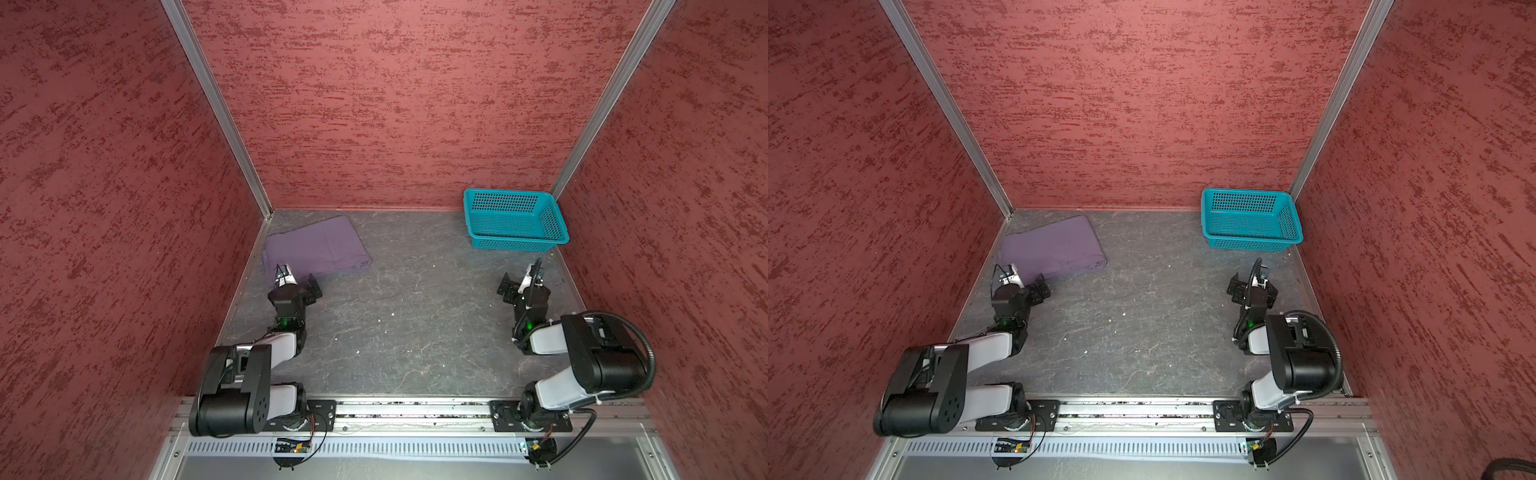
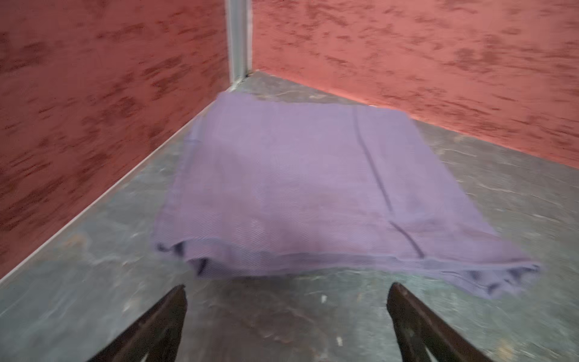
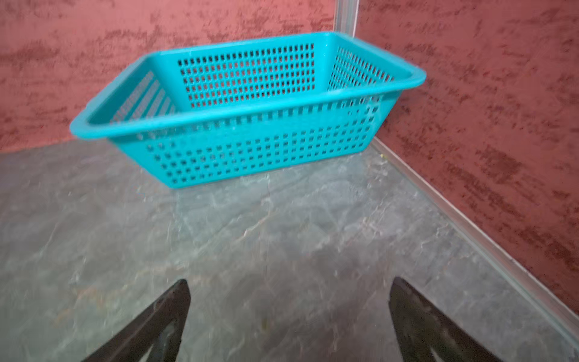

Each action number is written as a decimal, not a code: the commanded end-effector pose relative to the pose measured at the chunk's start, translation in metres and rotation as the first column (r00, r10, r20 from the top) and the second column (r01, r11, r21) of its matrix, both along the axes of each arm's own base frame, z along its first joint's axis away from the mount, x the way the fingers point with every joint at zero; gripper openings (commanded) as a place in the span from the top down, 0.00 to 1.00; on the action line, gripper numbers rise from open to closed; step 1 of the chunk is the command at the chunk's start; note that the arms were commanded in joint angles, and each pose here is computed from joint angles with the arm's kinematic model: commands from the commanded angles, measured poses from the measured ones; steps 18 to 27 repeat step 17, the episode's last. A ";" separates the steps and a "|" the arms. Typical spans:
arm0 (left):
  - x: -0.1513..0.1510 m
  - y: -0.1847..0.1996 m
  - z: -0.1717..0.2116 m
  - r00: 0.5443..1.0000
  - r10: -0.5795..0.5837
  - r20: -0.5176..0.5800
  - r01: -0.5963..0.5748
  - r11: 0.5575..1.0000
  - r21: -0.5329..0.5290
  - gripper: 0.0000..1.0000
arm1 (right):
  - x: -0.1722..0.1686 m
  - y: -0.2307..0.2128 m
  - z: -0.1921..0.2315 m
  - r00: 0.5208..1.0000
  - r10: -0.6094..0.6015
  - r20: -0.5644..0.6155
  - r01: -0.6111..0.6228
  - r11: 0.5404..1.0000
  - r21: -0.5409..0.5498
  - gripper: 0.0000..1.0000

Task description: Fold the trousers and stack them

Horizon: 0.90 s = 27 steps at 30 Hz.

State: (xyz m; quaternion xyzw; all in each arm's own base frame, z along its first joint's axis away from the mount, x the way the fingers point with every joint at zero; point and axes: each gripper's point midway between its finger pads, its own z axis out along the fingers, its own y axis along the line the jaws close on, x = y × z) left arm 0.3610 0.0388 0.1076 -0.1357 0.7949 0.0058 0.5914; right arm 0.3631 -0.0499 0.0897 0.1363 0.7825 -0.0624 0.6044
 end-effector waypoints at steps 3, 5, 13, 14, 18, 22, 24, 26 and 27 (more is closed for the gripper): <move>0.010 -0.034 0.020 0.956 -0.231 0.183 0.219 0.972 0.088 0.01 | 0.024 0.013 0.045 0.983 0.111 0.150 -0.106 0.994 -0.036 0.01; 0.024 -0.012 0.012 0.985 -0.114 0.126 0.110 0.993 0.040 0.01 | 0.024 0.013 0.044 0.983 0.112 0.144 -0.108 0.994 -0.036 0.01; 0.038 -0.022 0.006 0.988 -0.150 0.039 0.147 0.987 0.062 0.01 | 0.026 0.012 0.043 0.983 0.121 0.136 -0.119 0.993 -0.021 0.01; 0.038 -0.022 0.006 0.988 -0.148 0.042 0.145 0.988 0.061 0.01 | 0.026 0.012 0.043 0.983 0.121 0.135 -0.119 0.993 -0.023 0.01; 0.039 -0.022 0.006 0.988 -0.148 0.040 0.146 0.987 0.062 0.01 | 0.024 0.013 0.044 0.982 0.126 0.142 -0.123 0.992 -0.026 0.01; 0.039 -0.022 0.006 0.988 -0.148 0.040 0.146 0.987 0.062 0.01 | 0.024 0.013 0.044 0.982 0.126 0.142 -0.123 0.992 -0.026 0.01; 0.039 -0.022 0.006 0.988 -0.148 0.040 0.146 0.987 0.062 0.01 | 0.024 0.013 0.044 0.982 0.126 0.142 -0.123 0.992 -0.026 0.01; 0.039 -0.022 0.006 0.988 -0.148 0.040 0.146 0.987 0.062 0.01 | 0.024 0.013 0.044 0.982 0.126 0.142 -0.123 0.992 -0.026 0.01; 0.039 -0.022 0.006 0.988 -0.148 0.040 0.146 0.987 0.062 0.01 | 0.024 0.013 0.044 0.982 0.126 0.142 -0.123 0.992 -0.026 0.01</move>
